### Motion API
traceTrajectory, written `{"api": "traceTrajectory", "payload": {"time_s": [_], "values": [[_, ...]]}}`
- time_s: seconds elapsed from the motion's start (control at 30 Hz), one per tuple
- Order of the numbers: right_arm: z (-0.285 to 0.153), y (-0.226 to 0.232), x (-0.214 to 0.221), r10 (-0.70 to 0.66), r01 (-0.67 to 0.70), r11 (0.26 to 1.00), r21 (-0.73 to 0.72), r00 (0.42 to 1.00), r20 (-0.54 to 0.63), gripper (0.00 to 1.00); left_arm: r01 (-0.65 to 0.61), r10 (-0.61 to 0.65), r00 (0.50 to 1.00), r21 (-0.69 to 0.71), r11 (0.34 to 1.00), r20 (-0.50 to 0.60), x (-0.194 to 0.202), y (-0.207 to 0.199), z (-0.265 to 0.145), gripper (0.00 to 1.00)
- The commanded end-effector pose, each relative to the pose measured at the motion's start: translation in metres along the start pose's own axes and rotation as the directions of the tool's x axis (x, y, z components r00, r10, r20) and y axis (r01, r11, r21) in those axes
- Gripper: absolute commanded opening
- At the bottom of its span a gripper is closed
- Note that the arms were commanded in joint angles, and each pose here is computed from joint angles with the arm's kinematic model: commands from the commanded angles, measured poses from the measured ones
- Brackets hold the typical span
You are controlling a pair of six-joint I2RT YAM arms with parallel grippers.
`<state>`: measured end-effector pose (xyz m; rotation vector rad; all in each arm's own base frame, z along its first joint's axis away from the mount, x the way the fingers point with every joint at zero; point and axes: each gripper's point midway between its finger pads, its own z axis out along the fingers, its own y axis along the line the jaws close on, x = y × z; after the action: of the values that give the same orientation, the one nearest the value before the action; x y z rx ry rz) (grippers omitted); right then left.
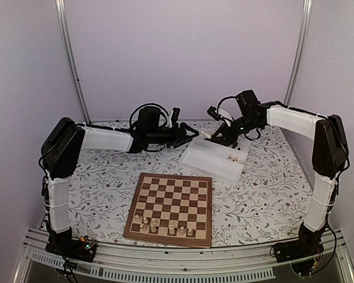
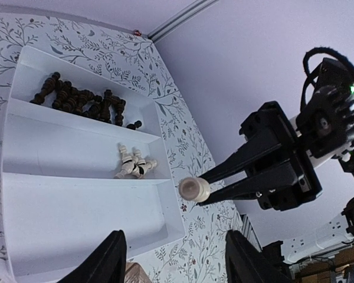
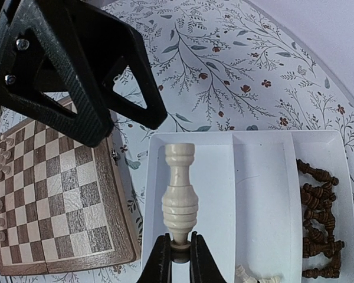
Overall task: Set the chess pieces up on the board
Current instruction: Pick up the chess piece from the storage box.
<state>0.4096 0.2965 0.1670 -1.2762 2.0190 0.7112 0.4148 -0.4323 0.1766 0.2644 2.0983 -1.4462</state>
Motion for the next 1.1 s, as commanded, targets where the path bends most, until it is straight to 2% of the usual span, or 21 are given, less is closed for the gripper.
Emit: {"api": "traceTrajectory", "payload": {"time_s": [0.0, 0.2, 0.37, 0.57, 0.77, 0.93, 1.07], "values": [[-0.008, 0.024, -0.016, -0.04, 0.043, 0.996, -0.073, 0.998, 0.051, 0.01, 0.039, -0.043, 0.999, 0.122, 0.992, 0.025, -0.011, -0.023, 0.003, 0.59], [-0.003, 0.032, -0.014, -0.045, 0.048, 0.994, -0.098, 0.998, 0.039, 0.01, 0.056, -0.057, 0.998, 0.143, 0.988, 0.004, -0.003, -0.025, 0.01, 0.57], [-0.002, 0.037, -0.014, -0.054, 0.058, 0.993, -0.107, 0.998, 0.036, 0.01, 0.071, -0.071, 0.997, 0.144, 0.987, -0.012, 0.001, -0.024, 0.014, 0.51], [0.0, 0.038, -0.013, -0.062, 0.065, 0.992, -0.105, 0.998, 0.029, 0.01, 0.095, -0.093, 0.995, 0.175, 0.98, -0.019, 0.003, -0.025, 0.016, 0.36], [0.001, 0.038, -0.011, -0.064, 0.066, 0.993, -0.101, 0.998, 0.022, 0.01, 0.084, -0.082, 0.996, 0.208, 0.974, -0.02, 0.003, -0.03, 0.015, 0.14], [0.002, 0.037, -0.002, -0.055, 0.055, 0.994, -0.094, 0.998, 0.001, 0.02, 0.011, -0.01, 1.0, 0.168, 0.986, -0.01, -0.001, -0.038, -0.005, 0.04], [-0.005, 0.036, 0.009, -0.05, 0.05, 0.995, -0.085, 0.999, 0.0, 0.02, -0.153, 0.153, 0.988, 0.007, 0.988, -0.026, 0.008, -0.04, -0.039, 0.02]]}}
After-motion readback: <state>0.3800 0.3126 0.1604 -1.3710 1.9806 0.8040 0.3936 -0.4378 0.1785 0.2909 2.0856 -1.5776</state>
